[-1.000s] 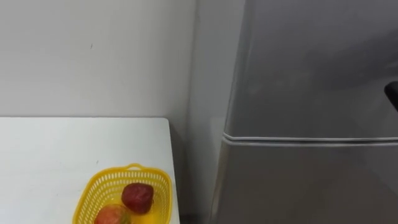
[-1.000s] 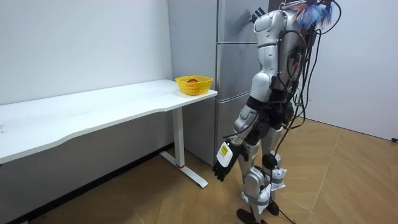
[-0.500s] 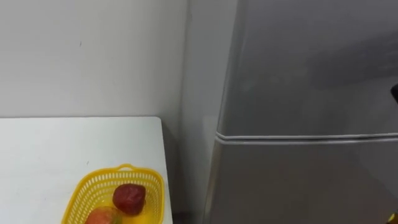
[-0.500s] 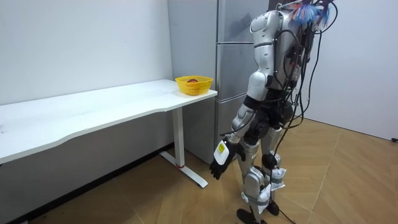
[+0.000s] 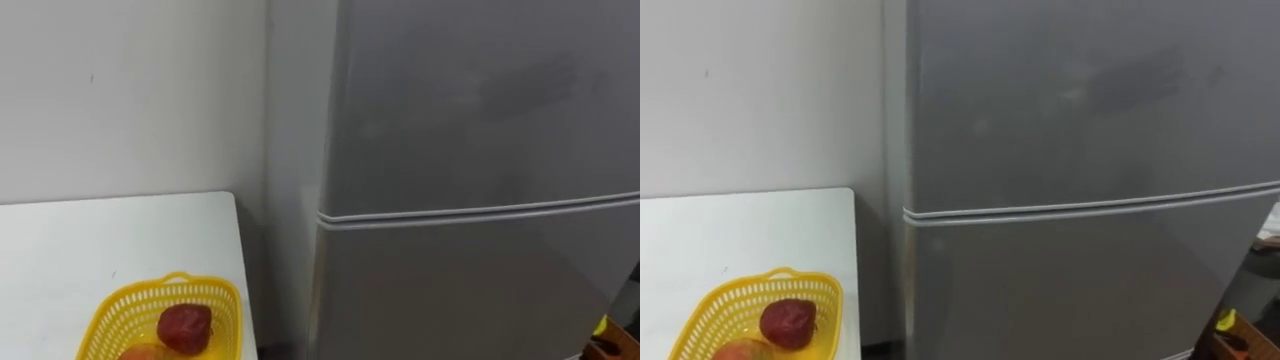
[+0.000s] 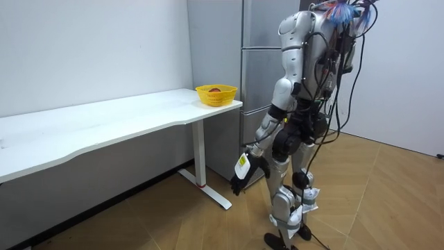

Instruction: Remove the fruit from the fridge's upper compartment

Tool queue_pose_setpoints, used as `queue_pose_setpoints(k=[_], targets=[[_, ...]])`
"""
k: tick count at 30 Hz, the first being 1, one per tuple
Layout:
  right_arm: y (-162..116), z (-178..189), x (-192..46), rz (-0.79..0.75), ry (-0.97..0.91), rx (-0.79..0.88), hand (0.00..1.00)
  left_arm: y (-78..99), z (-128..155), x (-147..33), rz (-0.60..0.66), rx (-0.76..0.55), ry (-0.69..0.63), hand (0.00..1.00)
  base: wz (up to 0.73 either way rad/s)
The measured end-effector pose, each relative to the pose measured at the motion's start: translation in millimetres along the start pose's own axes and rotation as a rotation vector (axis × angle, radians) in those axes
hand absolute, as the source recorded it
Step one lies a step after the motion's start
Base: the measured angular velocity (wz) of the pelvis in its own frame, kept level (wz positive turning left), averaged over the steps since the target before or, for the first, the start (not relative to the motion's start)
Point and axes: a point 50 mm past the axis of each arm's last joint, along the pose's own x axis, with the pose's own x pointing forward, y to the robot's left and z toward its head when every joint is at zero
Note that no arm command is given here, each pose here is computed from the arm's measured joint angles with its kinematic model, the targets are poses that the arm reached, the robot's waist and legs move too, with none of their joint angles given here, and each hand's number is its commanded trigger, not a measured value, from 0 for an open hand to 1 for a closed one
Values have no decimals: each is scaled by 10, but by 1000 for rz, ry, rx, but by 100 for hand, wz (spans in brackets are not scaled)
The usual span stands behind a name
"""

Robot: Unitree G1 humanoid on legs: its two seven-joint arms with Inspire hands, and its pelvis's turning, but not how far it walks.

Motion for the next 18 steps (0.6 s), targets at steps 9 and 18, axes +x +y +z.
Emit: queue_pose_setpoints(k=[9,18], targets=[[-718,-471,-79,-331,253,-79,0,36,123,8,15,10,-31,0,-6],[-1660,-1350,-730,-686,691,-190,0,4,193,7,6,30,-42,0,-1]])
